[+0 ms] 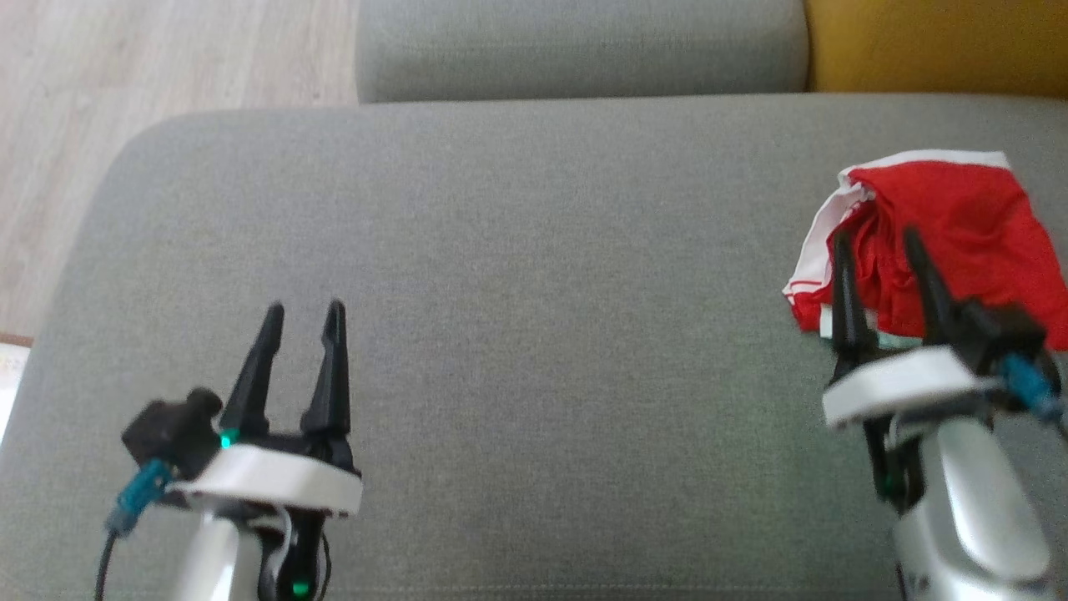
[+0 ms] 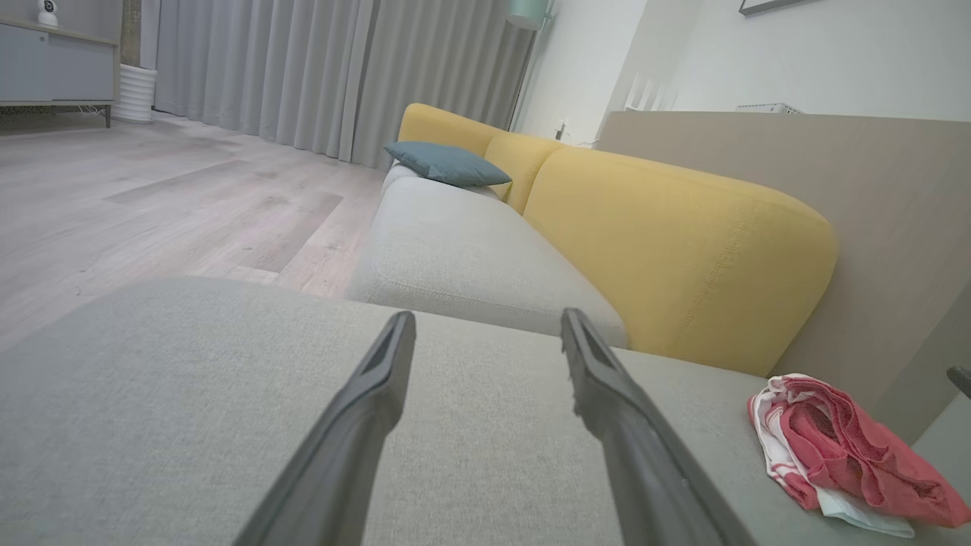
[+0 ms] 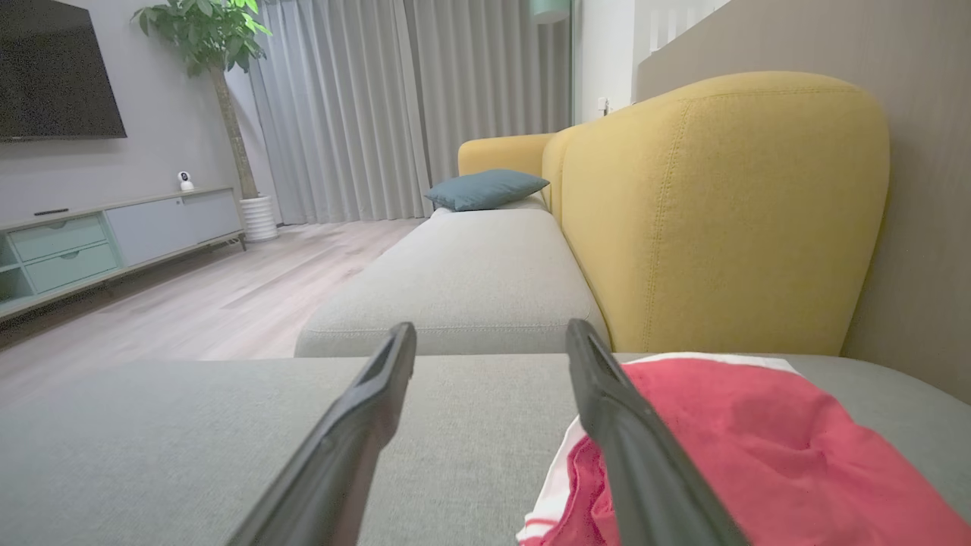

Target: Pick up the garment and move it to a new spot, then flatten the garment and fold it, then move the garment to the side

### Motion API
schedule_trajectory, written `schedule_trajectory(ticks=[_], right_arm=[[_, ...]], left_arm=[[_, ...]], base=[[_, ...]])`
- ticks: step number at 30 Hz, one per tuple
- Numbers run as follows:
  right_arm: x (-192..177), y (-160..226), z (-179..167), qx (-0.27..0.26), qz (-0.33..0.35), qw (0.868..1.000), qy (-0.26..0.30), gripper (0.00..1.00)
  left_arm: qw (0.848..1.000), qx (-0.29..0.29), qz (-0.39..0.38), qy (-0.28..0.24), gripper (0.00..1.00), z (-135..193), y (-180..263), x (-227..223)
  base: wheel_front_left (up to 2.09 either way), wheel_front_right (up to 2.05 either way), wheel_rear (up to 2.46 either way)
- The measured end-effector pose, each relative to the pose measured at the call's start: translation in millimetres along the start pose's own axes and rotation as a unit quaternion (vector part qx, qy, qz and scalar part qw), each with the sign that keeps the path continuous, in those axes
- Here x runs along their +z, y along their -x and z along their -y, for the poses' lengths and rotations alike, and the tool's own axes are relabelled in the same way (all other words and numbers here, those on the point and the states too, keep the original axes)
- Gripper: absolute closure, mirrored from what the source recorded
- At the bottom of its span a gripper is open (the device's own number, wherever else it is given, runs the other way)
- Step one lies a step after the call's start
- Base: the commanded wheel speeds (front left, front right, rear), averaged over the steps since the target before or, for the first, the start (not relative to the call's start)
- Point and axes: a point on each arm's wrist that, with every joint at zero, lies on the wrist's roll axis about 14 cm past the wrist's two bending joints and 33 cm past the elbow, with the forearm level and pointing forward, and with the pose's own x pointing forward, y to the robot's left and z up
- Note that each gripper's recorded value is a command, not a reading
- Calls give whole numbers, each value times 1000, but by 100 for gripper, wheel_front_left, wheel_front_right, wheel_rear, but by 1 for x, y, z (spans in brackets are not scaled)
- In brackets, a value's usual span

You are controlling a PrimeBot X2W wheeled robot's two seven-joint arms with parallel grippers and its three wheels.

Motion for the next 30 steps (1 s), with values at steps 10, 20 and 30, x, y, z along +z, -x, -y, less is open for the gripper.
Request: schedule_trajectory(ticks=[10, 20, 30], right_arm=[[-17, 45, -1, -15, -6, 999, -46, 0], [-20, 49, 1, -18, -8, 999, -51, 0], [-18, 49, 0, -18, -4, 999, -50, 0]], left_arm=[[999, 14, -30, -2, 0, -1, 27, -18], [1000, 18, -18, -17, 0, -1, 23, -10], [999, 26, -1, -29, 0, -3, 20, 1]], base=[[0, 0, 0], [0, 0, 0], [0, 0, 0]])
